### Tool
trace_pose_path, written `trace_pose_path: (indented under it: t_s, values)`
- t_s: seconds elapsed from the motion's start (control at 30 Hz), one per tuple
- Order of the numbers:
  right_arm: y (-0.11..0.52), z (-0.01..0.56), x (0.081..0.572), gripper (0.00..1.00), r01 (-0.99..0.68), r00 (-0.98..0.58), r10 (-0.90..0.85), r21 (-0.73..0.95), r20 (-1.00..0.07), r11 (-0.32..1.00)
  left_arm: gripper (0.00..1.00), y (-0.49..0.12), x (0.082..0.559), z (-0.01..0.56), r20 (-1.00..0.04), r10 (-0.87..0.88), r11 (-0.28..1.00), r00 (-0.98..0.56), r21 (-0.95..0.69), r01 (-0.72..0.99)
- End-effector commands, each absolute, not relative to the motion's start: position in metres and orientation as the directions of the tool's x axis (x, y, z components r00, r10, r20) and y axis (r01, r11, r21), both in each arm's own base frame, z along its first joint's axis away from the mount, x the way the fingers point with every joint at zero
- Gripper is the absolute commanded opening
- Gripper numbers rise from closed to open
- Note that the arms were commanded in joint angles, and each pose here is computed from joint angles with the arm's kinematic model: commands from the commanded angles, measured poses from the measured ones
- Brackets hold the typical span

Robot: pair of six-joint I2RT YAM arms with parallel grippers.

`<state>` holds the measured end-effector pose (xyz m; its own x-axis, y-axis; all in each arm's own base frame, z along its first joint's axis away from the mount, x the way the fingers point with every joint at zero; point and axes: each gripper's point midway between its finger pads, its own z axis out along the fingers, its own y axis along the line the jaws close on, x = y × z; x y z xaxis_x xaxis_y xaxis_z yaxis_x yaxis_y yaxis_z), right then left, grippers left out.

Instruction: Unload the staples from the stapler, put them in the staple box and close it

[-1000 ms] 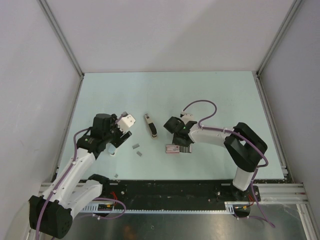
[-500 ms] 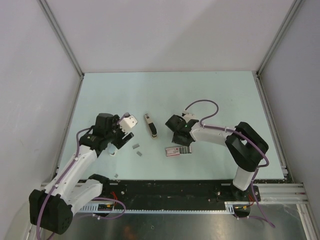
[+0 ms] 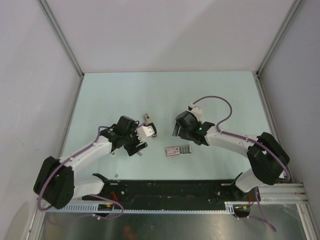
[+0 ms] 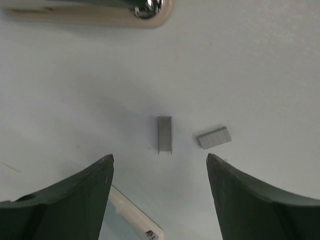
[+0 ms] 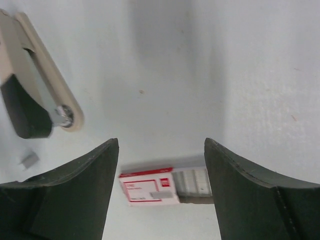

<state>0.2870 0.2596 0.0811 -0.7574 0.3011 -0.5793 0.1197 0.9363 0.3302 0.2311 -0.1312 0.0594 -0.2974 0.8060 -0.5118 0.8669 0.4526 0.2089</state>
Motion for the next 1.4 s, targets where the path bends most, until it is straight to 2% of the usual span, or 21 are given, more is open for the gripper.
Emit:
trace_pose_path:
  t_s: [0.0, 0.2, 0.6, 0.83, 1.2, 1.37]
  values:
    - [0.251, 0.087, 0.289, 0.75, 0.078, -0.696, 0.320, 0.375, -0.643, 0.924, 0.79, -0.146, 0.241, 0.055, -0.522, 0.794, 0.456, -0.311, 0.172, 0.873]
    - [0.240, 0.083, 0.286, 0.74, 0.047, -0.667, 0.326, 0.398, -0.671, 0.916, 0.77, -0.149, 0.245, 0.044, -0.489, 0.814, 0.433, -0.313, 0.151, 0.889]
    - [0.241, 0.065, 0.275, 0.65, 0.023, -0.701, 0.312, 0.417, -0.641, 0.909, 0.73, -0.153, 0.251, 0.042, -0.480, 0.819, 0.425, -0.314, 0.140, 0.894]
    - [0.240, 0.064, 0.273, 0.58, 0.022, -0.703, 0.312, 0.420, -0.639, 0.907, 0.60, -0.150, 0.245, 0.033, -0.458, 0.831, 0.413, -0.315, 0.130, 0.901]
    - [0.239, 0.065, 0.272, 0.51, 0.026, -0.707, 0.323, 0.433, -0.629, 0.901, 0.54, -0.148, 0.243, 0.024, -0.431, 0.844, 0.403, -0.320, 0.117, 0.908]
    - [0.243, 0.068, 0.275, 0.48, 0.021, -0.701, 0.339, 0.457, -0.628, 0.889, 0.46, -0.148, 0.242, 0.020, -0.423, 0.846, 0.402, -0.324, 0.107, 0.909]
